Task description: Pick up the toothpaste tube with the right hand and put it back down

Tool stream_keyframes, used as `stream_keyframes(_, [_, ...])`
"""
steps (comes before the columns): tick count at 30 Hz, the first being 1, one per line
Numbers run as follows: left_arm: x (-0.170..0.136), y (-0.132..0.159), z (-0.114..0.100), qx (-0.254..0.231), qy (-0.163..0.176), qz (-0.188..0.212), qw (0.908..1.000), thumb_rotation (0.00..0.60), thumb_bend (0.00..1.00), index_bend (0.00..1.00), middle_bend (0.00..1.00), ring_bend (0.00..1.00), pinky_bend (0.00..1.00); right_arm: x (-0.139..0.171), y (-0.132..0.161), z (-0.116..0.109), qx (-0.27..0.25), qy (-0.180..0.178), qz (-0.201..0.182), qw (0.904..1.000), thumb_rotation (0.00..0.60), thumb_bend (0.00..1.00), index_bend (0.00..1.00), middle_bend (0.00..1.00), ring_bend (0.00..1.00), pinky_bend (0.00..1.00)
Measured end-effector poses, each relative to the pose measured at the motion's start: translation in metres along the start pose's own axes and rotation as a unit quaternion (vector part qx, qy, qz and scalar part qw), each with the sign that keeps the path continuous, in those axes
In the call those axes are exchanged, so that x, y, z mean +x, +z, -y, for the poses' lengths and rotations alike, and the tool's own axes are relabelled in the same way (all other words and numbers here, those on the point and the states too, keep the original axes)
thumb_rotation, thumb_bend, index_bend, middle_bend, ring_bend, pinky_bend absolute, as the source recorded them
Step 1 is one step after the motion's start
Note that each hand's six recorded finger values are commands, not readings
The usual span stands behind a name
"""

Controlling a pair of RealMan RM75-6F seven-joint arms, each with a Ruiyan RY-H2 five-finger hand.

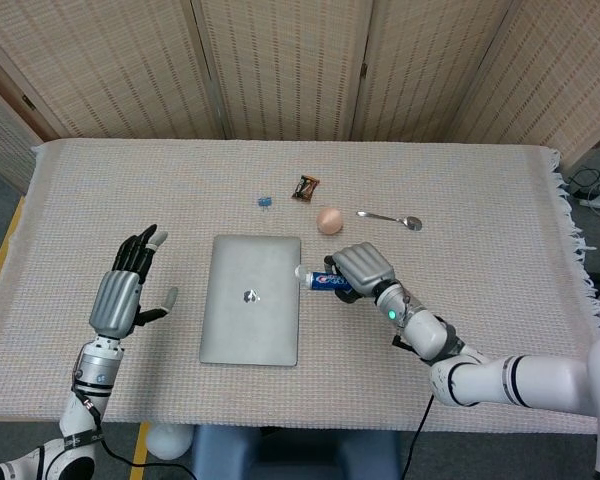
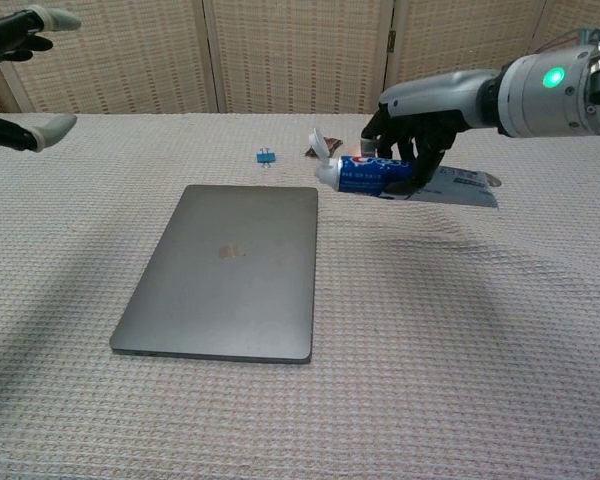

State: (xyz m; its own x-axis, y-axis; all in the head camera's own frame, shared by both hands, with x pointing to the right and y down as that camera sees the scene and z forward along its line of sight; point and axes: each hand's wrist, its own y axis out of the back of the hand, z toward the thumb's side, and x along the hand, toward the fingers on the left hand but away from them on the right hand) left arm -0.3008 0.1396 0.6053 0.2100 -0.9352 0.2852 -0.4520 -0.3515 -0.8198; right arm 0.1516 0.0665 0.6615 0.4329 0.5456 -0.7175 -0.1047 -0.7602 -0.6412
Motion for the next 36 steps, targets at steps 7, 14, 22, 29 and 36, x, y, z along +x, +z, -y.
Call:
stream_keyframes(7, [-0.011,-0.017,0.0,0.023,-0.008,-0.017,0.9996,0.6,0.45,0.0,0.0,0.0,0.0,-0.004,-0.04,0.021,0.05,0.006,0.038,0.998,0.6,0.84,0.5,0.48,0.51,0.44])
stream_keyframes(14, [-0.019,-0.033,-0.001,0.039,-0.014,-0.035,0.9985,0.6,0.45,0.0,0.0,0.0,0.0,-0.003,-0.063,0.047,0.071,0.023,0.065,0.9951,0.6,0.84,0.15,0.28,0.32,0.3])
stream_keyframes(22, [-0.023,-0.058,-0.014,0.065,-0.014,-0.063,0.9958,0.6,0.45,0.0,0.0,0.0,0.0,0.014,-0.076,0.036,0.047,0.006,0.073,0.9962,0.6,0.77,0.0,0.08,0.16,0.24])
stream_keyframes(29, [-0.037,-0.085,-0.028,0.113,-0.022,-0.095,0.9888,0.6,0.45,0.0,0.0,0.0,0.0,0.052,-0.098,0.007,0.021,-0.065,0.088,0.9938,0.6,0.39,0.0,0.08,0.14,0.2])
stream_keyframes(36, [-0.059,-0.107,-0.046,0.159,-0.019,-0.123,0.9795,0.6,0.44,0.0,0.0,0.0,0.0,0.121,-0.125,-0.004,0.043,-0.142,0.11,0.9827,0.6,0.34,0.0,0.05,0.1,0.15])
